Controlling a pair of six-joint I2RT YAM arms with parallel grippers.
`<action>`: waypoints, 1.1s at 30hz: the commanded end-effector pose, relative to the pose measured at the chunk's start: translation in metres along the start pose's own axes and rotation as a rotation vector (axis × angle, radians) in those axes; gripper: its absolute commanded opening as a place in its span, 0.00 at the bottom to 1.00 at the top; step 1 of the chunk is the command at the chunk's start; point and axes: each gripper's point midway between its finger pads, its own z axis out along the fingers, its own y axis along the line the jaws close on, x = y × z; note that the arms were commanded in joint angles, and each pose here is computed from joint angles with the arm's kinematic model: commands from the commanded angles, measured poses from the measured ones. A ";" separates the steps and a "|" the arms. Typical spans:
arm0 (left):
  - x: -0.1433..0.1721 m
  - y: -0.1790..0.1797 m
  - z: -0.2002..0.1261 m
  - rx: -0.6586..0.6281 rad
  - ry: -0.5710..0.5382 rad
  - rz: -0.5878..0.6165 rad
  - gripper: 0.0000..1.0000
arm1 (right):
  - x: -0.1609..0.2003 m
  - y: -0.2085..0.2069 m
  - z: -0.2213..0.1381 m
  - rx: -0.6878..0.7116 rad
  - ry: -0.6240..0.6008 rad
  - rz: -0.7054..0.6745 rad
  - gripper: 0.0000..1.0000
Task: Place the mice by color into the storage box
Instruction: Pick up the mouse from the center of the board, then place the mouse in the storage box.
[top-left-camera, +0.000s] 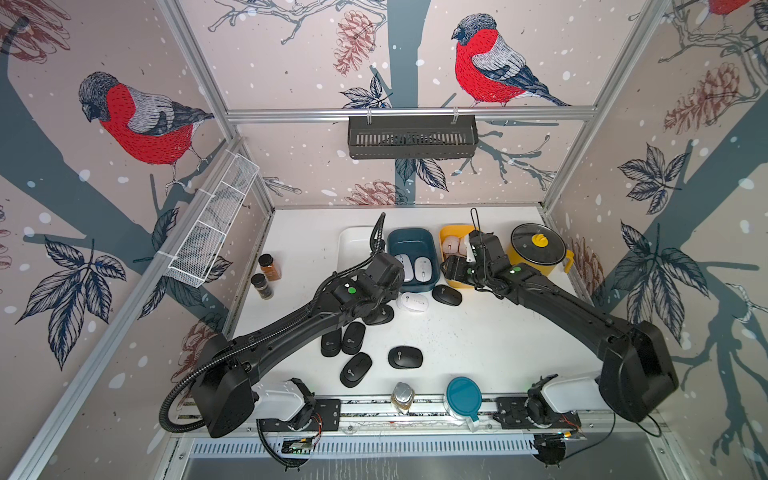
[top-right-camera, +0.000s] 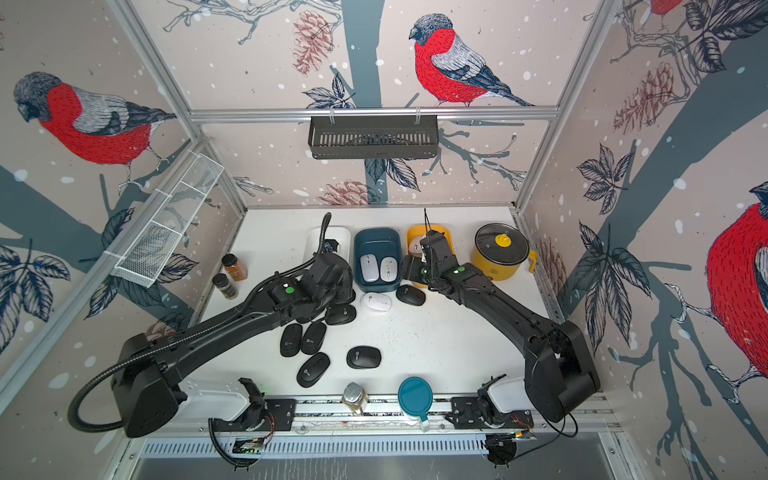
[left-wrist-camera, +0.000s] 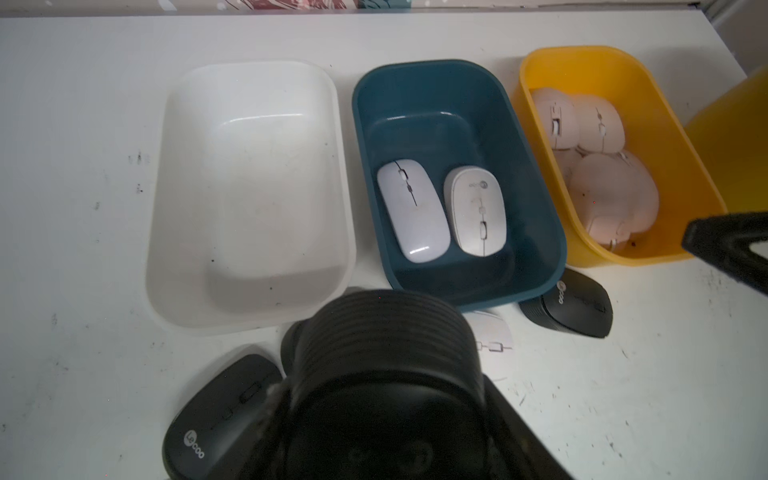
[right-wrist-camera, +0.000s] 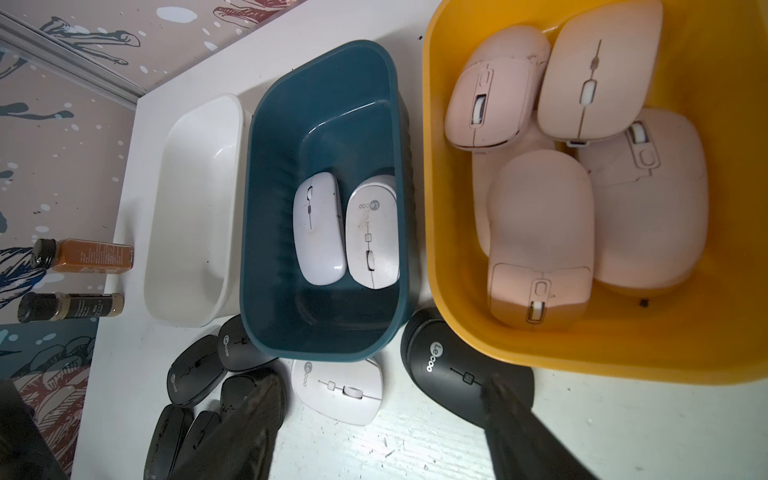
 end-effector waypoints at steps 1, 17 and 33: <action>-0.035 0.006 -0.001 -0.016 -0.113 -0.041 0.55 | -0.008 0.003 -0.003 -0.007 -0.033 0.005 0.77; -0.052 0.053 0.049 -0.080 -0.094 -0.077 0.55 | -0.006 -0.002 -0.001 -0.003 -0.038 0.014 0.77; -0.034 0.070 0.117 -0.117 0.021 -0.066 0.55 | 0.002 -0.009 0.009 0.003 -0.005 0.022 0.77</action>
